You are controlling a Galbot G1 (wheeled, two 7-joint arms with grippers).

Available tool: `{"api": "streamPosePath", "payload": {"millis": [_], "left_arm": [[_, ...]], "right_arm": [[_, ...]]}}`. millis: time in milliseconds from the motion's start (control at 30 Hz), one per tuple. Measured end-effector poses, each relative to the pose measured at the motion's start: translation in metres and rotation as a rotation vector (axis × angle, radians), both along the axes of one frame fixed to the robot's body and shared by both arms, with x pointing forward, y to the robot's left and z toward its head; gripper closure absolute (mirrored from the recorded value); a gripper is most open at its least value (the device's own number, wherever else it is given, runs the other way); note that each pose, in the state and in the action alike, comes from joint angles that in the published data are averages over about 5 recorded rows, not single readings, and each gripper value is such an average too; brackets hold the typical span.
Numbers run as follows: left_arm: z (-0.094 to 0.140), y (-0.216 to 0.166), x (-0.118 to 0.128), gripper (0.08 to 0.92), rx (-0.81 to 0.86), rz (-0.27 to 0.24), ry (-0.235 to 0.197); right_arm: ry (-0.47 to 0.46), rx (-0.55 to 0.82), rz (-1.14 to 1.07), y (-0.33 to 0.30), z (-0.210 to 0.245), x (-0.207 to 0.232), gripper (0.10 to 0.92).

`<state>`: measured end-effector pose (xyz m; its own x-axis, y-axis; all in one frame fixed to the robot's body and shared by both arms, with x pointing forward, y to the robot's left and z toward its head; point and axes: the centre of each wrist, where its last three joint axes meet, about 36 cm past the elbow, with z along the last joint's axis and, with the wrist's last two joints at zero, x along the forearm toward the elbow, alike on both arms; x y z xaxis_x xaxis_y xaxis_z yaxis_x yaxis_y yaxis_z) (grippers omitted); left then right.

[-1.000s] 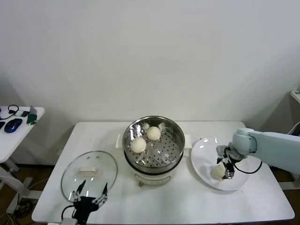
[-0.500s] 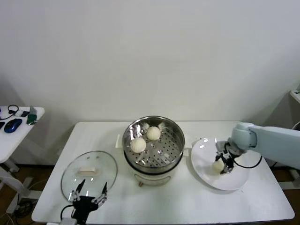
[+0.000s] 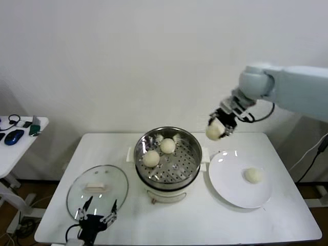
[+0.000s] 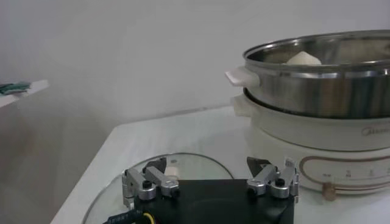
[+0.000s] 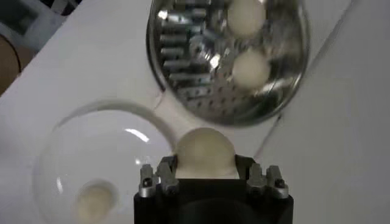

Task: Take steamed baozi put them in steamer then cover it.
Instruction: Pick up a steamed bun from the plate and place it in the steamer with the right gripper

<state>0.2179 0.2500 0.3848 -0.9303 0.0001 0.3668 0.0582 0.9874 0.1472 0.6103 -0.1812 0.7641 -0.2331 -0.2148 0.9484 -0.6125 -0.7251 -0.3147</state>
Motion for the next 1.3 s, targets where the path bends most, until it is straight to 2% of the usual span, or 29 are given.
{"api": "streamPosePath", "payload": {"millis": [200, 500, 800, 1100, 1200, 1300], "left_arm": [[-0.003, 0.002, -0.002, 0.177, 0.003, 0.008, 0.004], [-0.005, 0.004, -0.002, 0.177, 0.004, 0.016, 0.007], [-0.009, 0.005, -0.003, 0.177, 0.004, 0.022, 0.008], [-0.008, 0.003, -0.002, 0.177, 0.001, 0.021, 0.007], [-0.007, 0.003, -0.003, 0.177, 0.0, 0.021, 0.007], [-0.006, 0.002, -0.003, 0.177, -0.001, 0.02, 0.005]], "right_arm": [[-0.006, -0.09, 0.297, 0.071, -0.011, -0.028, 0.377], [0.036, -0.22, 0.558, 0.129, -0.081, -0.045, 0.377], [0.053, -0.266, 0.628, 0.146, -0.14, -0.038, 0.377], [0.057, -0.255, 0.631, 0.161, -0.165, -0.028, 0.371], [0.062, -0.252, 0.627, 0.163, -0.163, -0.024, 0.33], [0.066, -0.251, 0.611, 0.161, -0.156, -0.018, 0.255]]}}
